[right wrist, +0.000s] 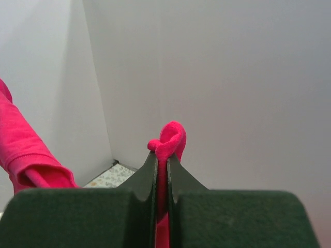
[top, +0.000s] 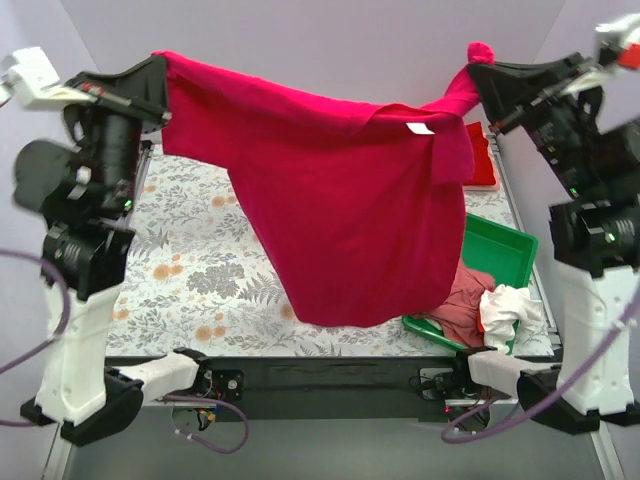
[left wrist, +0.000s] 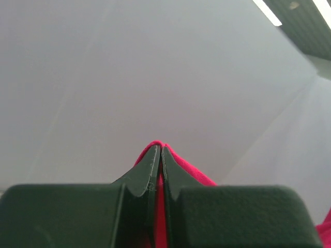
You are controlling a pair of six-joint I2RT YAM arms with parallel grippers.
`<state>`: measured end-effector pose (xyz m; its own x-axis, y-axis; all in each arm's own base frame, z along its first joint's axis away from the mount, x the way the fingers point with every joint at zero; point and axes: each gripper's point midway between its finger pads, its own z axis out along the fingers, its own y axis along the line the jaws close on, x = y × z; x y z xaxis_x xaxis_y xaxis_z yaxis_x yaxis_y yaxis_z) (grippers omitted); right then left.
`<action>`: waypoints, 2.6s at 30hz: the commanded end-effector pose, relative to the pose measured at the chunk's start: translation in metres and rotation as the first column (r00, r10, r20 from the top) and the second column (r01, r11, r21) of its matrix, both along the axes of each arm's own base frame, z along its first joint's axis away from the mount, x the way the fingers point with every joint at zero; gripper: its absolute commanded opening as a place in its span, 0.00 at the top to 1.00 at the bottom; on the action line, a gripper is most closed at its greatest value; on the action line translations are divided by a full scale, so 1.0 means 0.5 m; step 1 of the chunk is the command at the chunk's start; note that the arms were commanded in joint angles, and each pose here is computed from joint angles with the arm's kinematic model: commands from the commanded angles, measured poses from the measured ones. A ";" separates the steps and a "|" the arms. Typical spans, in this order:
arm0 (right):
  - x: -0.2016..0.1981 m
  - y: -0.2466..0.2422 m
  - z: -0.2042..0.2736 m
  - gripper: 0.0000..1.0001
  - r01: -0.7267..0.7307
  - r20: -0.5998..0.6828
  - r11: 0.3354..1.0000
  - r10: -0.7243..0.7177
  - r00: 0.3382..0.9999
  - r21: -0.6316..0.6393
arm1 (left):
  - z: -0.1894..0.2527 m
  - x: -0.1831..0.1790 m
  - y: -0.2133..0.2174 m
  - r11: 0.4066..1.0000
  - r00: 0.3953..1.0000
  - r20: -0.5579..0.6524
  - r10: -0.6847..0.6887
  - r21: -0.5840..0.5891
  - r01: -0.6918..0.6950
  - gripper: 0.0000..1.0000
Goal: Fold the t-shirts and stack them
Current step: Flatten the tshirt out
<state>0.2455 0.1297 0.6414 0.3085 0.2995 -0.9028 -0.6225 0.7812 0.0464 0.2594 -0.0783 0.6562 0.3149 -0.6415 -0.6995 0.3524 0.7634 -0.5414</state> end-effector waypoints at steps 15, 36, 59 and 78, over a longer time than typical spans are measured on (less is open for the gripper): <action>0.324 0.056 -0.012 0.99 0.011 -0.050 1.000 -0.010 0.999 0.008 | -0.006 0.355 0.089 0.982 0.985 -0.049 0.163 0.106 -0.157 1.00; -0.137 0.301 -0.926 0.88 -0.568 -0.876 0.823 0.288 0.387 0.020 | -0.892 0.005 0.360 0.488 0.222 -0.813 0.539 0.086 -0.869 0.91; 0.011 0.278 -0.986 0.02 -0.313 -0.816 0.875 -0.145 0.560 -0.370 | -1.054 0.009 0.006 0.955 0.308 -0.929 -0.204 -0.258 -0.149 0.24; 0.141 0.247 -1.150 0.03 -0.325 -0.937 0.901 -0.196 0.287 -0.288 | -1.279 -0.118 -0.055 0.981 -0.007 -0.985 -0.170 -0.168 -0.100 0.04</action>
<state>0.3117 0.2396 0.0547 -0.8409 -0.1380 -0.5233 -0.3492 0.8771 0.3299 0.1953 -0.1157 0.0359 -0.6392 -0.7558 -0.1422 -0.5988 0.6051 -0.5246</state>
